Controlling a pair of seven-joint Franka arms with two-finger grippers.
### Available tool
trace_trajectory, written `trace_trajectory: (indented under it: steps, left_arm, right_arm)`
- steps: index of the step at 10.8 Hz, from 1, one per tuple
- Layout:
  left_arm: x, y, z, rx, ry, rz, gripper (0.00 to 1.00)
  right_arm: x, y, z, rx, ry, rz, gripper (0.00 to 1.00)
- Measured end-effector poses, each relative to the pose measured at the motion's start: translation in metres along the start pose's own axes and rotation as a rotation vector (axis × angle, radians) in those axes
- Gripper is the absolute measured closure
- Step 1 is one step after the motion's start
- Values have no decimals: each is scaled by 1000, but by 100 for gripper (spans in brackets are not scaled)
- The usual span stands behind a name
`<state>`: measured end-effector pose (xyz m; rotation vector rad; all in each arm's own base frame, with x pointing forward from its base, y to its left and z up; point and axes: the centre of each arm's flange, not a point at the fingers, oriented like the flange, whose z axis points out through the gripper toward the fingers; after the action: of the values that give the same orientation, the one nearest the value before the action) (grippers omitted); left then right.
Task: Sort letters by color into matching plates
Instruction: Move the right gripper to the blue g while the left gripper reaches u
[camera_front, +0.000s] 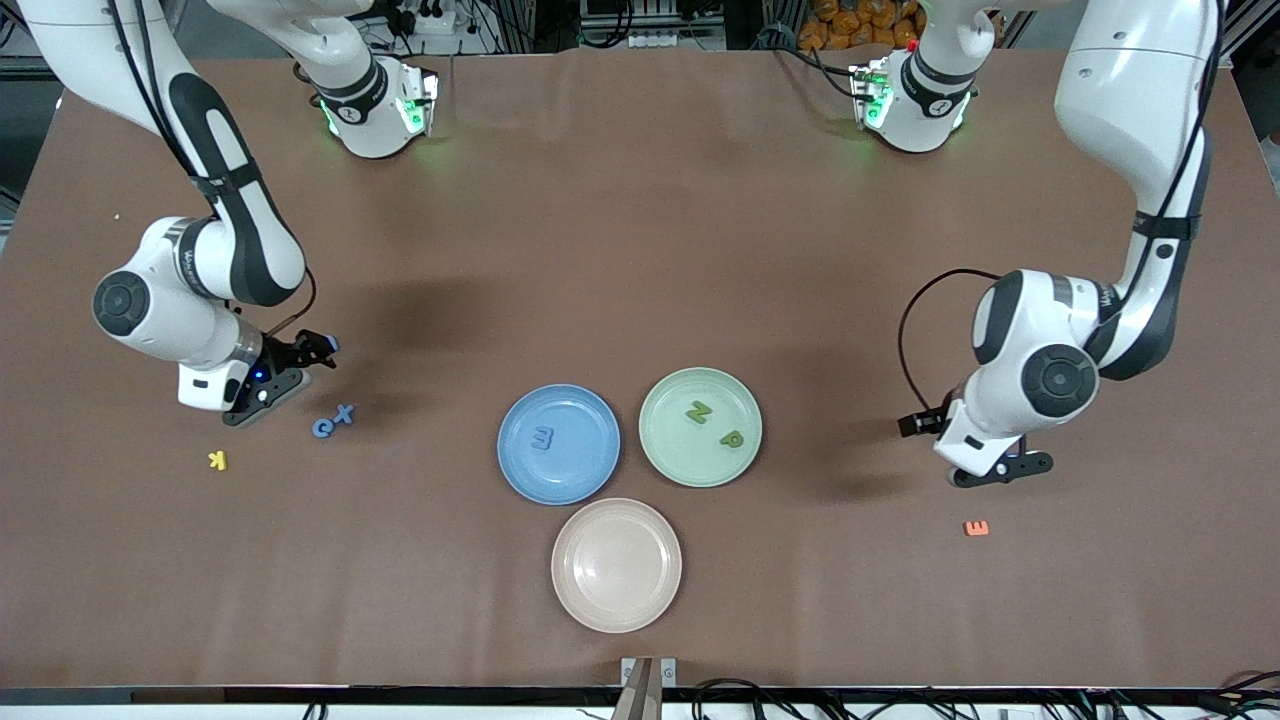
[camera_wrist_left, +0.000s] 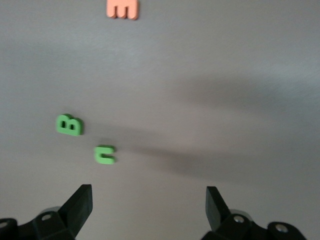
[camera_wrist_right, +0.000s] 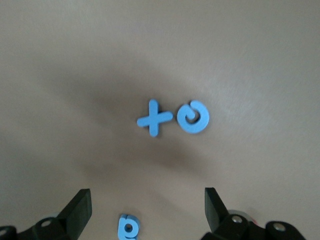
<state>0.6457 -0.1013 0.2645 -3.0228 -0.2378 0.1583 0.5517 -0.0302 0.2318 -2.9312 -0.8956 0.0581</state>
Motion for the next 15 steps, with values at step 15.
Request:
trace_trajectory:
  steps: [15]
  left_arm:
    - [-28, -62, 94, -69, 71, 136, 0]
  right_arm:
    - [-74, -24, 56, -44, 15, 50, 0]
